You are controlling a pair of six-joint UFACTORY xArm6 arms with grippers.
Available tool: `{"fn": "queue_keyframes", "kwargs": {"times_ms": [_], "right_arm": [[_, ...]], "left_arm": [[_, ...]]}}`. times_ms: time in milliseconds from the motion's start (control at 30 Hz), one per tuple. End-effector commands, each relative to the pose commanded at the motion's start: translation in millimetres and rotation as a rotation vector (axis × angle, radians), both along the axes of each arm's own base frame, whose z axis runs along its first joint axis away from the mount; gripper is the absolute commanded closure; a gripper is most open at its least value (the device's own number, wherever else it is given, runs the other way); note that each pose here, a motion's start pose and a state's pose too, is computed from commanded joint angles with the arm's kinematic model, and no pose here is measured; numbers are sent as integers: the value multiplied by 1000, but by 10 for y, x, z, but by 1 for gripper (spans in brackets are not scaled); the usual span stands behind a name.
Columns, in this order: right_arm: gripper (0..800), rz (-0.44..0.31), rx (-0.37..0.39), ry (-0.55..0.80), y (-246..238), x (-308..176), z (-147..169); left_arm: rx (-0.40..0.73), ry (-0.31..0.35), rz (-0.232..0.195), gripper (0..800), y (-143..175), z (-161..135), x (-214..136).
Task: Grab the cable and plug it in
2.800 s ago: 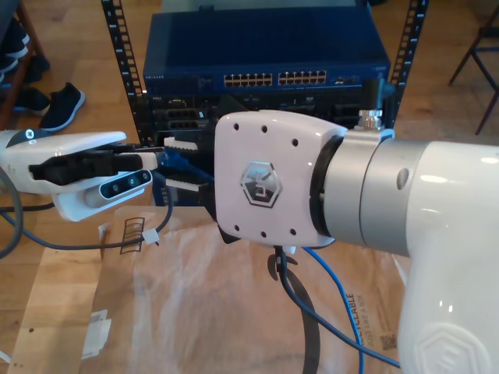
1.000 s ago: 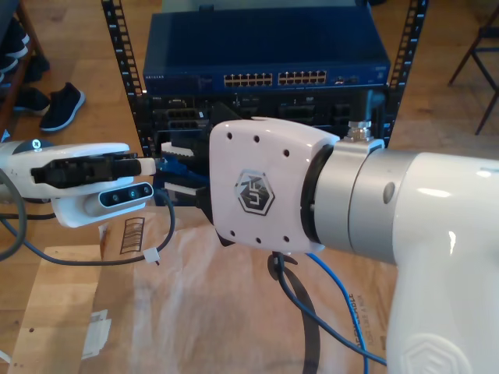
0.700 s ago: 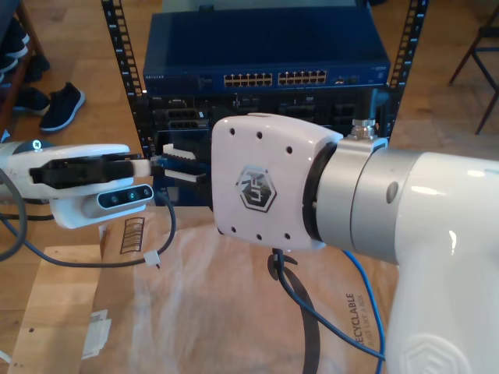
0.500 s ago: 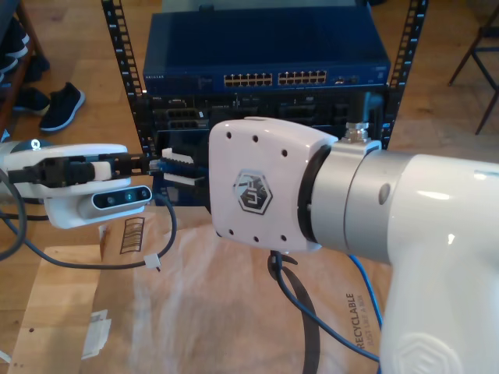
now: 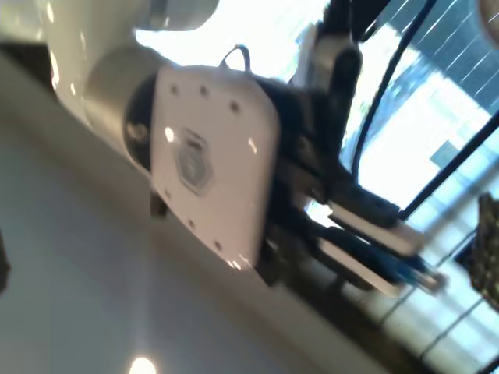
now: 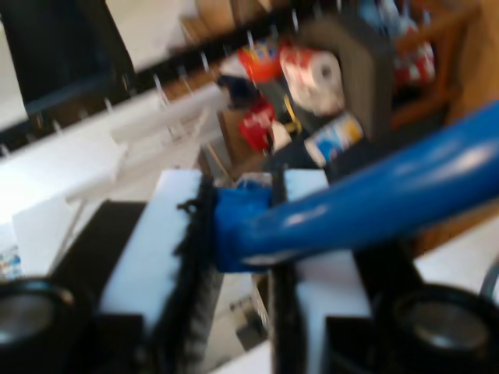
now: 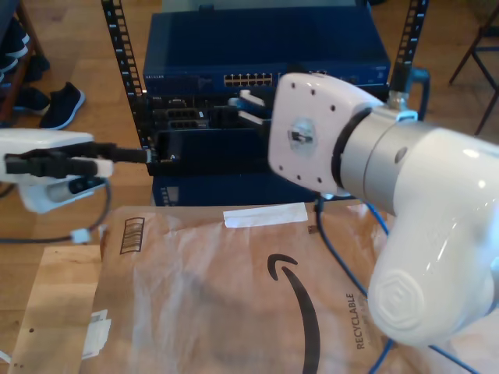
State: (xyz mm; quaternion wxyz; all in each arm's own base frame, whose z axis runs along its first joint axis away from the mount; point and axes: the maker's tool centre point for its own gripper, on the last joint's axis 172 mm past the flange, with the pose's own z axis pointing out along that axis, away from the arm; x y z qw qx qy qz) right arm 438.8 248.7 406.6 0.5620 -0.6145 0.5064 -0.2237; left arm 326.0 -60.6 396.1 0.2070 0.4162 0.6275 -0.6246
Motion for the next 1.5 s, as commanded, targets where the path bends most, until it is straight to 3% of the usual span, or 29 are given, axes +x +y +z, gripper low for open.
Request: {"fn": "queue_keyframes", "kwargs": {"times_ms": [200,300,400,500,667,767,833,967,1067,1200,1400,1500], "right_arm": [[789,-62,-93,-88,-295,14,-375],[789,-90,-173,-176,-433,18,-459],[781,-200,-231,-244,-776,64,-499],[772,-280,-343,-328,-946,49,-553],[780,-413,-467,-444,-977,-73,-606],[797,-427,-489,-431,-924,-109,-708],[798,-442,-494,-417,-968,-106,-746],[798,-487,-500,-393,-1027,-47,-816],[798,-531,-481,-437,-1017,-33,-656],[798,-534,-485,-437,-983,9,-685],[798,-535,-482,-435,-978,12,-687],[798,-537,-486,-433,-971,35,-707]], "left_arm": [[266,-4,-123,1,523,-503,-569],[332,-12,-109,1,833,-605,-766],[391,-72,-134,1,1130,-779,-960],[497,-113,-111,1,1500,-1101,-1171],[661,-98,-195,1,1774,-1550,-1883],[655,-143,-201,1,1879,-1657,-2227],[650,-170,-178,1,1996,-1755,-2446],[723,-159,-198,1,2200,-2197,-2963],[734,-154,-206,1,2118,-2387,-3252],[742,-198,-229,1,1994,-2632,-3413],[793,-205,-145,1,1998,-2905,-3614],[785,-258,-156,1,1956,-2896,-3635]]}}
